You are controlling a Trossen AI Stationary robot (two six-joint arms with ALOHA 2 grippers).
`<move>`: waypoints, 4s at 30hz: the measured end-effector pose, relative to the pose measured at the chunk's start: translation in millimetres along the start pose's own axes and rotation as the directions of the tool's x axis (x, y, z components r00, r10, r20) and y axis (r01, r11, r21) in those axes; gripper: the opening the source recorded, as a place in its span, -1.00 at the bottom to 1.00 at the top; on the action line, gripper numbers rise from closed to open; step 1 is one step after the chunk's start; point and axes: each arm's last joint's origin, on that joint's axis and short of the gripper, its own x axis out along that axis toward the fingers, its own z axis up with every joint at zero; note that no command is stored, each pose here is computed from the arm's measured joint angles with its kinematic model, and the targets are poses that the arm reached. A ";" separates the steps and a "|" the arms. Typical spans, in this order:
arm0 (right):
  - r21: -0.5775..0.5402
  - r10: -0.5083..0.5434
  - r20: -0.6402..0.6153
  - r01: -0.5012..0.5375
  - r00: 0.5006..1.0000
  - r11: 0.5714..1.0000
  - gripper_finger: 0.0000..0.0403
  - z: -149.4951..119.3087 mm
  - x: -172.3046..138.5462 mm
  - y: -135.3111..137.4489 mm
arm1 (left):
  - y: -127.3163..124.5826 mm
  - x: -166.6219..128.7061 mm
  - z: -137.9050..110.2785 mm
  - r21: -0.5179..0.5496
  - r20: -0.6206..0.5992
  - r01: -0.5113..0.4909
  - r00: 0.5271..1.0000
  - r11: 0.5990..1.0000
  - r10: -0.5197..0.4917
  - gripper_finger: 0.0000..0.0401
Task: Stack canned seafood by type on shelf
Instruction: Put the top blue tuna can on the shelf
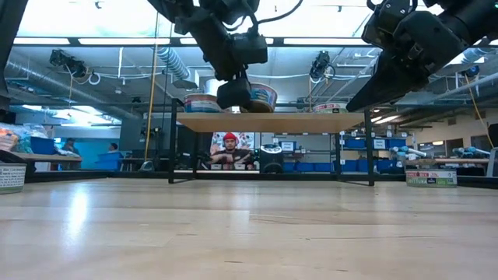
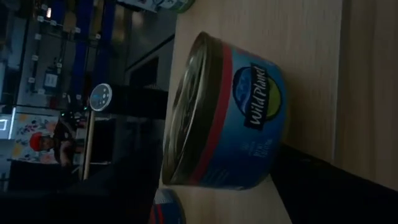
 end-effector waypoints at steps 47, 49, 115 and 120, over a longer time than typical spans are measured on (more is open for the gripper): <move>0.021 -0.192 0.134 0.191 0.972 0.981 -0.96 88.5 30.7 -49.3 | -54.5 -92.1 -82.2 -0.323 0.729 0.534 0.667 0.781 -0.155 -0.35; -0.004 -0.211 0.125 0.213 0.969 0.977 -0.96 104.7 33.9 -61.2 | -57.2 -95.8 -88.3 -0.306 0.780 0.583 0.606 0.752 -0.153 -0.35; -0.125 -0.110 0.054 0.116 0.992 0.985 -0.96 184.6 113.5 -153.6 | -67.7 -102.2 -105.0 -0.142 0.898 0.744 0.374 0.653 -0.231 -0.35; -0.172 -0.123 -0.034 0.115 0.992 0.978 -0.96 205.0 120.5 -145.8 | -66.8 -100.3 -105.7 -0.152 0.895 0.743 0.384 0.652 -0.228 -0.35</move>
